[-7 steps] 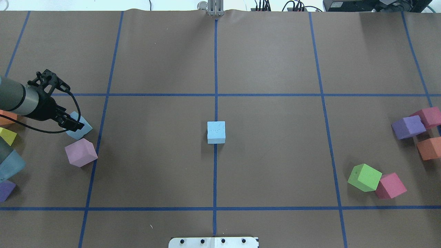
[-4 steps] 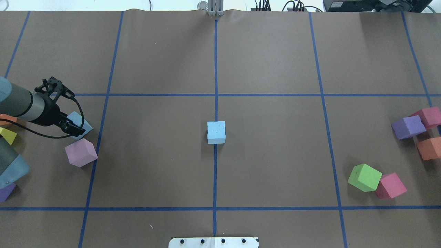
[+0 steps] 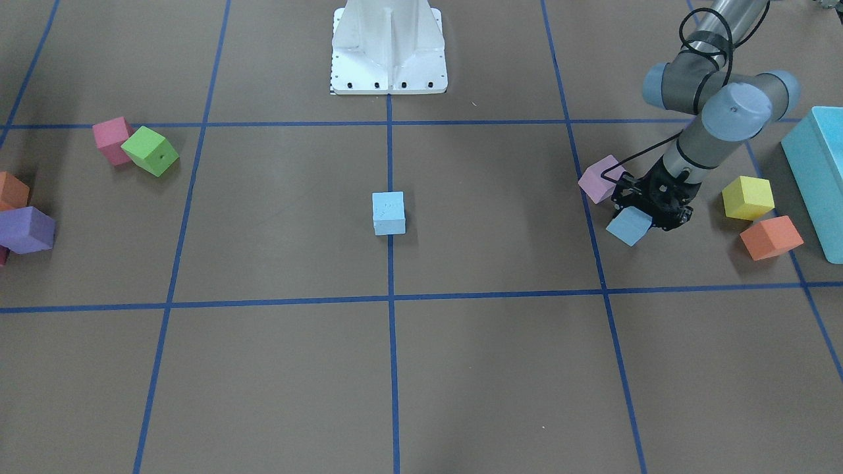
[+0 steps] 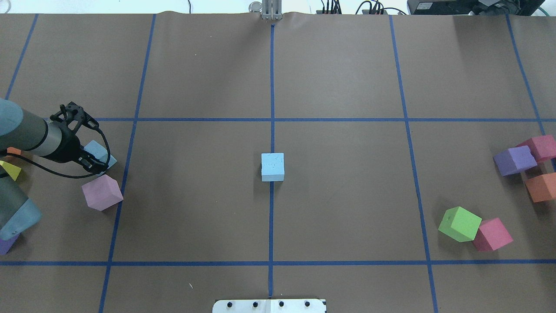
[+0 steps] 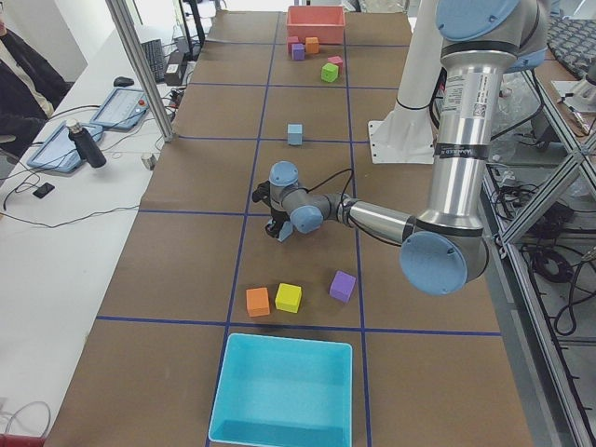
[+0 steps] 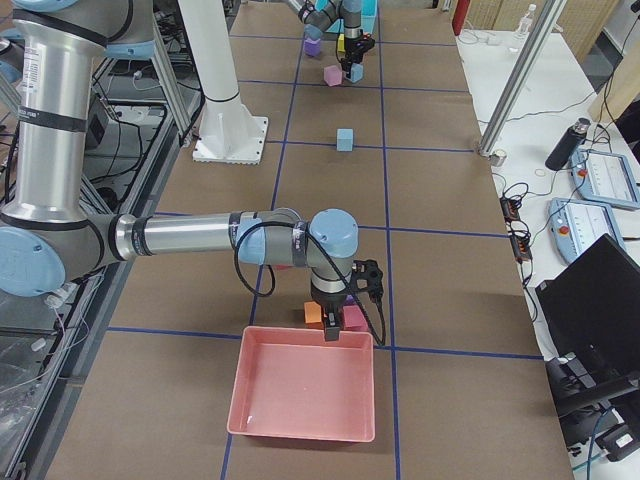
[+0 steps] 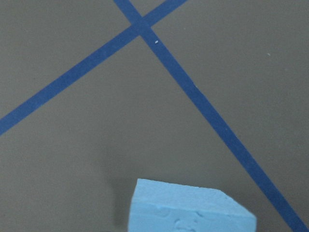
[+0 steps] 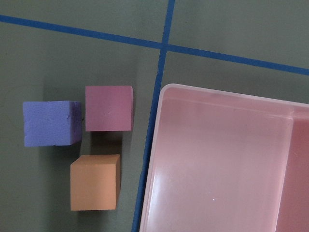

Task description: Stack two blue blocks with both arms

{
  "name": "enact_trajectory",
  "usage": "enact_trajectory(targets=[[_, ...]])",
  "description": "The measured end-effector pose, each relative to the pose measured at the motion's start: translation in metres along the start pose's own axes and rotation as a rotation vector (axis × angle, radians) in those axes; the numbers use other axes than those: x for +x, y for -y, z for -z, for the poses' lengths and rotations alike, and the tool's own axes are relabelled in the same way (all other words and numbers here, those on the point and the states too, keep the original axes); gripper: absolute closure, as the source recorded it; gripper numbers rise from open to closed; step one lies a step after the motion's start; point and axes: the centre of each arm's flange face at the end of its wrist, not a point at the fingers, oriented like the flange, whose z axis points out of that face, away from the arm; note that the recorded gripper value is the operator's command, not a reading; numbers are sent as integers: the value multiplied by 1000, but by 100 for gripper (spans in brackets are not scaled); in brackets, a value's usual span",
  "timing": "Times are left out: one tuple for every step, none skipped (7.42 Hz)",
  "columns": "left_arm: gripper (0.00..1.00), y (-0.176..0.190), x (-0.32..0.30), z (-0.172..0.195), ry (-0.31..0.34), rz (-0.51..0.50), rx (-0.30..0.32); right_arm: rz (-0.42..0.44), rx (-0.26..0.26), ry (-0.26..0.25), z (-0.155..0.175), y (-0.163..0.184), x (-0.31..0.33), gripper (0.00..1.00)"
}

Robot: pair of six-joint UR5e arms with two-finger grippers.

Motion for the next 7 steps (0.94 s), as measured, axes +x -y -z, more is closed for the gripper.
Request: enact_trajectory(targets=[[87, 7, 8, 6, -13, -1, 6, 0, 0, 0, 0, 0, 0, 0], [84, 26, 20, 15, -22, 23, 11, 0, 0, 1, 0, 0, 0, 0], [83, 64, 42, 28, -28, 101, 19, 0, 0, 1, 0, 0, 0, 0], [83, 116, 76, 45, -37, 228, 29, 0, 0, 1, 0, 0, 0, 0], [83, 163, 124, 59, -56, 350, 25, 0, 0, 2, 0, 0, 0, 0], [83, 200, 185, 66, -63, 456, 13, -1, -1, 1, 0, 0, 0, 0], [83, 225, 241, 72, -48, 542, 7, -1, -2, 1, -1, 0, 1, 0]])
